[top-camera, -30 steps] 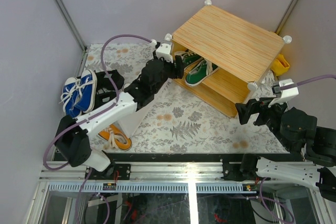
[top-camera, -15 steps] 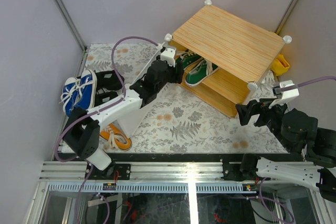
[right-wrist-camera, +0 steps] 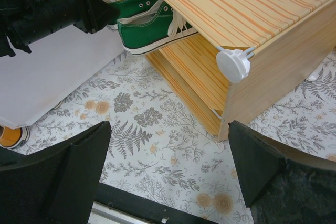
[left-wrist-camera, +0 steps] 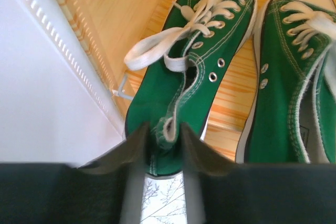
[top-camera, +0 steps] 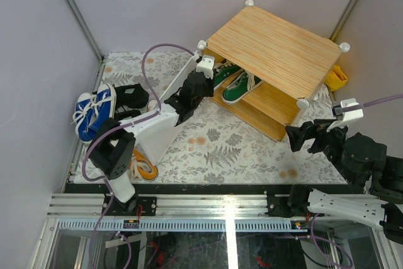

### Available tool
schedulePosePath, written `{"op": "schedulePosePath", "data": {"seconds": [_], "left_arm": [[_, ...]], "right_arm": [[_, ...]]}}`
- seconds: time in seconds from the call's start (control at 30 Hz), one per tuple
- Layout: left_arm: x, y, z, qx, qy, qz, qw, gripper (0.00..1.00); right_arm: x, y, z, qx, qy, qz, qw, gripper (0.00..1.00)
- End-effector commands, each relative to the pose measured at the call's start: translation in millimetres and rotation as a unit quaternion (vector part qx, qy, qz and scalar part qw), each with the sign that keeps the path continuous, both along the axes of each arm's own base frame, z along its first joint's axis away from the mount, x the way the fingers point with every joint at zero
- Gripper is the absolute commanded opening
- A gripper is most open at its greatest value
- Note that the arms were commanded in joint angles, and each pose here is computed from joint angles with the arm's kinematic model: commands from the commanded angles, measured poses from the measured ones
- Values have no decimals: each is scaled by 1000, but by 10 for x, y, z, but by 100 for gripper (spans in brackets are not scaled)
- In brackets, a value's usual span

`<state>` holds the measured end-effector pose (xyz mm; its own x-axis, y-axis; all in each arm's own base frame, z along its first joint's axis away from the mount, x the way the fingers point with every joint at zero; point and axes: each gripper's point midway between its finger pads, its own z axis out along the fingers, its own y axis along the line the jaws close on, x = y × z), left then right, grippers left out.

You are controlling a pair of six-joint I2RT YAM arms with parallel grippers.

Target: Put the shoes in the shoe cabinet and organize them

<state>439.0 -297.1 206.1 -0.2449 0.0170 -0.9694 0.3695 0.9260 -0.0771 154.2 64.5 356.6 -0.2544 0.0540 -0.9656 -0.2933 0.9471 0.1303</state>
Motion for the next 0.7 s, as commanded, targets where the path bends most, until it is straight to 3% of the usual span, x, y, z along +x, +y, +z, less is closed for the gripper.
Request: {"op": "schedulePosePath", "data": {"seconds": [0.0,0.07,0.67], "left_arm": [[156,-79,0,-4,-16,6,1000,7],[184,-87,-2,-5,-18,9,1000,0],[409,-265,796,-66,-90,10,994,0]], "right_arm": [[22,-21,39,5,-8,-9,1000,99],[24,-29,35,5,-9,-11,1000,99],[52,-5,28,-1,-7,-17,1000,100]]}}
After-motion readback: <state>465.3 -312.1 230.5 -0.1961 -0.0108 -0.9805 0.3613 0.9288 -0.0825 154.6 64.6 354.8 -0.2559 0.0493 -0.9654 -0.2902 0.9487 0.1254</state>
